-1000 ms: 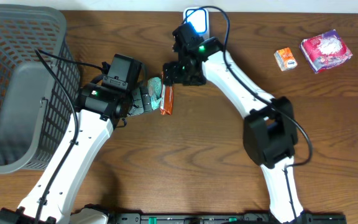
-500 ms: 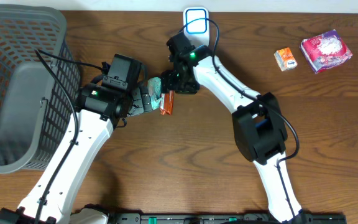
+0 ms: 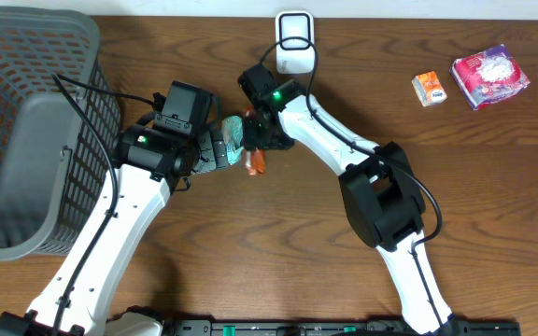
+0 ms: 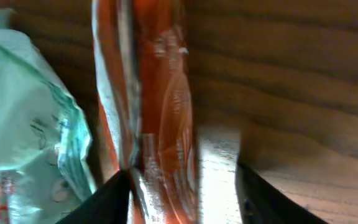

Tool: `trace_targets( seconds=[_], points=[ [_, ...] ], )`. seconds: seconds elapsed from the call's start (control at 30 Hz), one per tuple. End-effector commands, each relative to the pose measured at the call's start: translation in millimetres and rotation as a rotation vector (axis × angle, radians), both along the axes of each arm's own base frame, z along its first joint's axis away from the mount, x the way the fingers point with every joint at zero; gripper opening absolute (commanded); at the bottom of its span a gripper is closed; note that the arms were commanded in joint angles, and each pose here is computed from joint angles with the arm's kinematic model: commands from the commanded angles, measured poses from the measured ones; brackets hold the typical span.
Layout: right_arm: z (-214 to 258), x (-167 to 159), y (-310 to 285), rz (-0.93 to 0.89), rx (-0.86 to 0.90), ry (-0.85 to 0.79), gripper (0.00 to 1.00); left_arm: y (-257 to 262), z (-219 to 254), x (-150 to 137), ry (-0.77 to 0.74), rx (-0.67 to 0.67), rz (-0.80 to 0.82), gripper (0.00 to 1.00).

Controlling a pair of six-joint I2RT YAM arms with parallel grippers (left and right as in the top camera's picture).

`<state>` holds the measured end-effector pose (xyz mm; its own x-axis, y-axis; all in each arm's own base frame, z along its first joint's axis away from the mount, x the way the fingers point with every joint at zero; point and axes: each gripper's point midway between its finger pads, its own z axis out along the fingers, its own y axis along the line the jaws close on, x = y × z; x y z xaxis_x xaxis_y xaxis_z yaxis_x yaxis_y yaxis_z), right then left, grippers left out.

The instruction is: Scan the item barcode

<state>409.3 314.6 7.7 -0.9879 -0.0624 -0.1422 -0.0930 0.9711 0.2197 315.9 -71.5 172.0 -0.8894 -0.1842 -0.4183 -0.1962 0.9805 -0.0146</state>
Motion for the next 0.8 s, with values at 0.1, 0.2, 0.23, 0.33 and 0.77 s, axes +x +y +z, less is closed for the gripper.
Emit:
trace_targets(
  seconds=[0.1, 0.2, 0.23, 0.33, 0.77],
  points=[
    [-8, -5, 1, 0.016, 0.017, 0.014, 0.53, 2, 3, 2, -0.01, 0.005, 0.018, 0.98],
    [-8, -5, 6, 0.054, 0.042, 0.009, 0.46, 2, 3, 2, -0.01, 0.005, 0.018, 0.98],
    [-9, -6, 6, 0.063, 0.039, 0.007, 0.43, 2, 3, 2, -0.01, 0.005, 0.018, 0.98],
    [-19, -8, 3, 0.103, 0.031, 0.0, 0.34, 2, 3, 2, -0.01, 0.005, 0.018, 0.98],
    [30, 31, -94, 0.063, -0.417, -0.137, 0.01, 2, 3, 2, -0.01, 0.005, 0.018, 0.98]
  ],
)
